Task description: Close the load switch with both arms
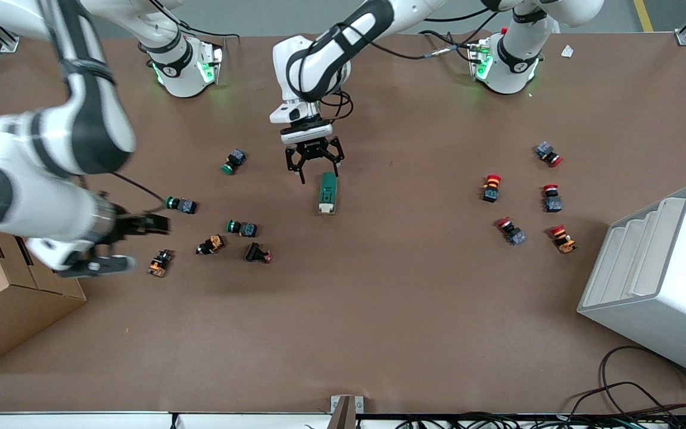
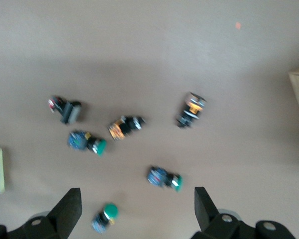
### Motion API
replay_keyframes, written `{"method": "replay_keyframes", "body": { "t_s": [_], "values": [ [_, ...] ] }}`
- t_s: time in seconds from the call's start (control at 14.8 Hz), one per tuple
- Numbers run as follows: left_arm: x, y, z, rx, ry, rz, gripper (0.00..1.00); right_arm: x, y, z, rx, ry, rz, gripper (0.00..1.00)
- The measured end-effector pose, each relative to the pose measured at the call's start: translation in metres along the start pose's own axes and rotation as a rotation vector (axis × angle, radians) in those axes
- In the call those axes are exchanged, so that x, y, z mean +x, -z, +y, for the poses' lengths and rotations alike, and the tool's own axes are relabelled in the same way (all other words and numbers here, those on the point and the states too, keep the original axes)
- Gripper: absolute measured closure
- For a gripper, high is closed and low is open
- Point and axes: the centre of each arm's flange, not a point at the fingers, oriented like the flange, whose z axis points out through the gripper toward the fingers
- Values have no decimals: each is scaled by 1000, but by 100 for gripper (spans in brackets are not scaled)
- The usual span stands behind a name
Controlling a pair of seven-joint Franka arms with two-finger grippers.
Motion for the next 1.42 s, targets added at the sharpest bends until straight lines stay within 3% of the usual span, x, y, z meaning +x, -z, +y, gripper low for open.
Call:
{"method": "replay_keyframes", "body": {
  "t_s": [0.13, 0.4, 0.81, 1.21, 1.42],
  "values": [
    [55, 15, -12, 8, -38, -68, 0, -10, 21, 35, 4, -12, -11, 0],
    [157, 36, -50, -13, -75, -192, 0, -22, 43, 88, -2, -76, 17, 0],
    [289, 41, -143, -59, -77, -361, 0, -24, 45, 89, 2, -74, 18, 0],
    [392, 21, -272, -38, 41, -460, 0, -27, 42, 79, 7, -59, -25, 0],
    [426, 12, -336, -68, 6, -515, 0, -31, 48, 80, 8, -63, -30, 0]
  ]
}}
